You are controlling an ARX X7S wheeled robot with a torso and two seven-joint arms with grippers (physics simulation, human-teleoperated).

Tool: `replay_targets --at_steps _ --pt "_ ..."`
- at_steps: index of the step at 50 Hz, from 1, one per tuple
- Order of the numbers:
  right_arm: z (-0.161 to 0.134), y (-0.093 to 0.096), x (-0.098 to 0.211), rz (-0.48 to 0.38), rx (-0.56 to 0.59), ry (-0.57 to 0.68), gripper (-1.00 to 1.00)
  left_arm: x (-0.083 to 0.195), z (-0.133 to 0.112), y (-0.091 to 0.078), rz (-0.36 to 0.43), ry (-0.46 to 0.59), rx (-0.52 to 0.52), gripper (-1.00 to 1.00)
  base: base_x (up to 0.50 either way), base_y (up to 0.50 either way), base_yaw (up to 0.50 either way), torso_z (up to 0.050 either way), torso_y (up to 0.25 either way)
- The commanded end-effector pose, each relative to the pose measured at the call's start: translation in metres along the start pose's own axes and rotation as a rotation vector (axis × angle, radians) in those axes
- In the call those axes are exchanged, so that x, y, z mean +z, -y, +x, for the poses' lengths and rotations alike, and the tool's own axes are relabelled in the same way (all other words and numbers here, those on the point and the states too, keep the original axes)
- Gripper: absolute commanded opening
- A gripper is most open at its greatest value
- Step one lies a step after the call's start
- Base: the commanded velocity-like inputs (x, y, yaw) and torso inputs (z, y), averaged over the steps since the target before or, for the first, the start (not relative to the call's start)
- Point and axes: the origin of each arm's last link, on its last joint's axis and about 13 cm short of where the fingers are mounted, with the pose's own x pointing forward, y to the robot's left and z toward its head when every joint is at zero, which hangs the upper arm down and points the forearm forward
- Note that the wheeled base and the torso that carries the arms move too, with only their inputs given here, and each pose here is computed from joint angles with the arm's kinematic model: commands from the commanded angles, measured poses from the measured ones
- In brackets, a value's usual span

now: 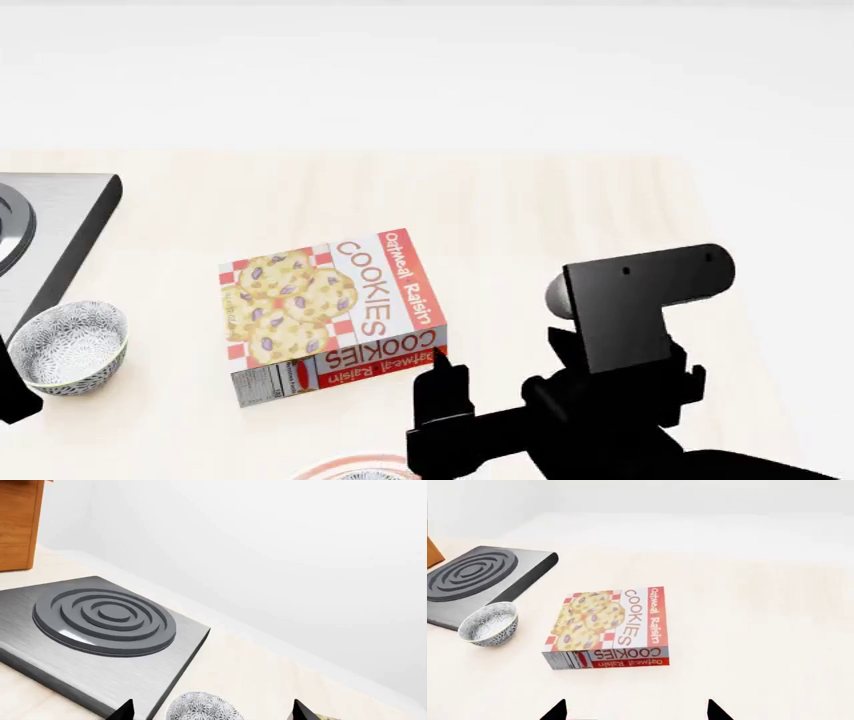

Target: Pick the akita bowl next to the plate and place it on the plate.

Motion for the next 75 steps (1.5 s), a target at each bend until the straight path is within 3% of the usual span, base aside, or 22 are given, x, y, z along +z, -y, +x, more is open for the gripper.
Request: replay_targets --at_steps 1,16,34,47,60,75 --pt "-0.002 0.002 -0.016 -0.022 -0.118 0.156 1.00 0.000 0.000 -0.001 0.000 0.000 -0.001 1.00 0.00 0.00 0.00 0.000 0.000" --pt "-0.001 0.009 -0.044 -0.046 -0.258 0.306 1.00 -0.001 0.000 0.000 0.000 0.000 -0.001 1.00 0.00 0.00 0.00 0.000 0.000" --pt "-0.001 0.016 -0.074 -0.013 -0.357 0.412 1.00 -0.001 -0.001 0.001 0.000 0.000 0.000 1.00 0.00 0.00 0.00 0.000 0.000" --pt "-0.001 0.014 -0.079 -0.083 -0.396 0.484 1.00 -0.001 -0.001 0.001 0.000 0.002 -0.002 1.00 0.00 0.00 0.00 0.000 0.000" --pt "-0.008 0.010 -0.075 -0.207 -0.419 0.565 1.00 0.000 -0.001 0.002 0.002 0.001 -0.002 1.00 0.00 0.00 0.00 0.000 0.000" --pt "-0.015 0.013 -0.072 -0.231 -0.464 0.602 1.00 -0.001 -0.002 0.001 0.003 0.003 -0.003 1.00 0.00 0.00 0.00 0.000 0.000"
